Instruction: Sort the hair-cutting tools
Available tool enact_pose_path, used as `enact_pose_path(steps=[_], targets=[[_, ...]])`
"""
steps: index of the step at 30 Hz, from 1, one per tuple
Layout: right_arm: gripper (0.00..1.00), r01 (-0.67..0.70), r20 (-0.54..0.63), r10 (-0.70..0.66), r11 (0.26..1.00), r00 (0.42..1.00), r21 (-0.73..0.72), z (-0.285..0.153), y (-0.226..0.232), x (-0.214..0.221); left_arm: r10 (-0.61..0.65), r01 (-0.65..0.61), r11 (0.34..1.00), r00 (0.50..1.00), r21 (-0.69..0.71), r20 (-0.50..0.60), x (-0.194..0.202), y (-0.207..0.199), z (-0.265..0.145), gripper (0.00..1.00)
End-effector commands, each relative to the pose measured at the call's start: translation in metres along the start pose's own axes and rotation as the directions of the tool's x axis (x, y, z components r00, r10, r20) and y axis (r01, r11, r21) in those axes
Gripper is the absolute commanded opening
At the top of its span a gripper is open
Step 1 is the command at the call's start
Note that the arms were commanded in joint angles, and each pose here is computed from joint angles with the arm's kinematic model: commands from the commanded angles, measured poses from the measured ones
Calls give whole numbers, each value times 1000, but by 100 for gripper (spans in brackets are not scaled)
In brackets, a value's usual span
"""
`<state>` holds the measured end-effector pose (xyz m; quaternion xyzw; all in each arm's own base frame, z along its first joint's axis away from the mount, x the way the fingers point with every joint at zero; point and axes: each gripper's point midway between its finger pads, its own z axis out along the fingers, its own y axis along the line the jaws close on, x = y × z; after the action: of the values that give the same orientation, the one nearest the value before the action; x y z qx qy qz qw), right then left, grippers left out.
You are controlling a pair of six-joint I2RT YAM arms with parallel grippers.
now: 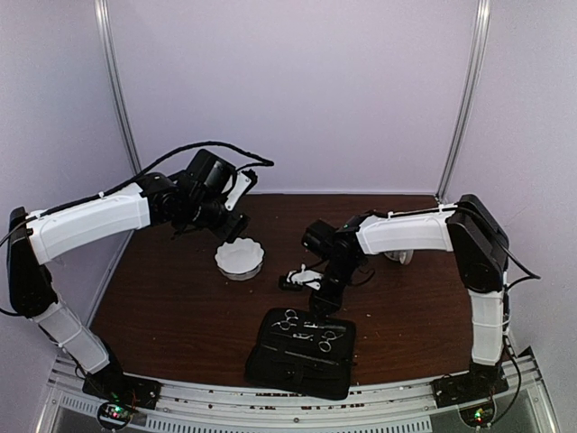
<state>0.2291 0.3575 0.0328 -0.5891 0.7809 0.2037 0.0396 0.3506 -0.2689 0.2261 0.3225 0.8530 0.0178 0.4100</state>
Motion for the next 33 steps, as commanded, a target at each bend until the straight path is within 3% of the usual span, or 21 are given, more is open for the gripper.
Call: enact_pose_path(steps=[1, 6, 11, 25, 33], targets=[[11, 8, 0, -8, 1000, 1000, 22, -3, -3, -5, -16, 16, 1000, 998, 1, 57, -16, 5, -10, 68], [0, 23, -2, -23, 999, 1000, 27, -7, -3, -6, -9, 9, 1000, 999, 3, 49, -15, 4, -8, 68], [0, 57, 11, -57, 997, 998, 57, -23, -3, -12, -3, 3, 1000, 999, 4, 39, -13, 3, -6, 68], [0, 129, 156, -198, 921, 968, 367, -123, -24, -54, -12, 15, 997, 999, -78, 30, -10, 17, -6, 67], [0, 154, 173, -207, 949, 963, 276, -107, 5, -37, -1, 3, 997, 1000, -82, 19, -8, 16, -2, 68]])
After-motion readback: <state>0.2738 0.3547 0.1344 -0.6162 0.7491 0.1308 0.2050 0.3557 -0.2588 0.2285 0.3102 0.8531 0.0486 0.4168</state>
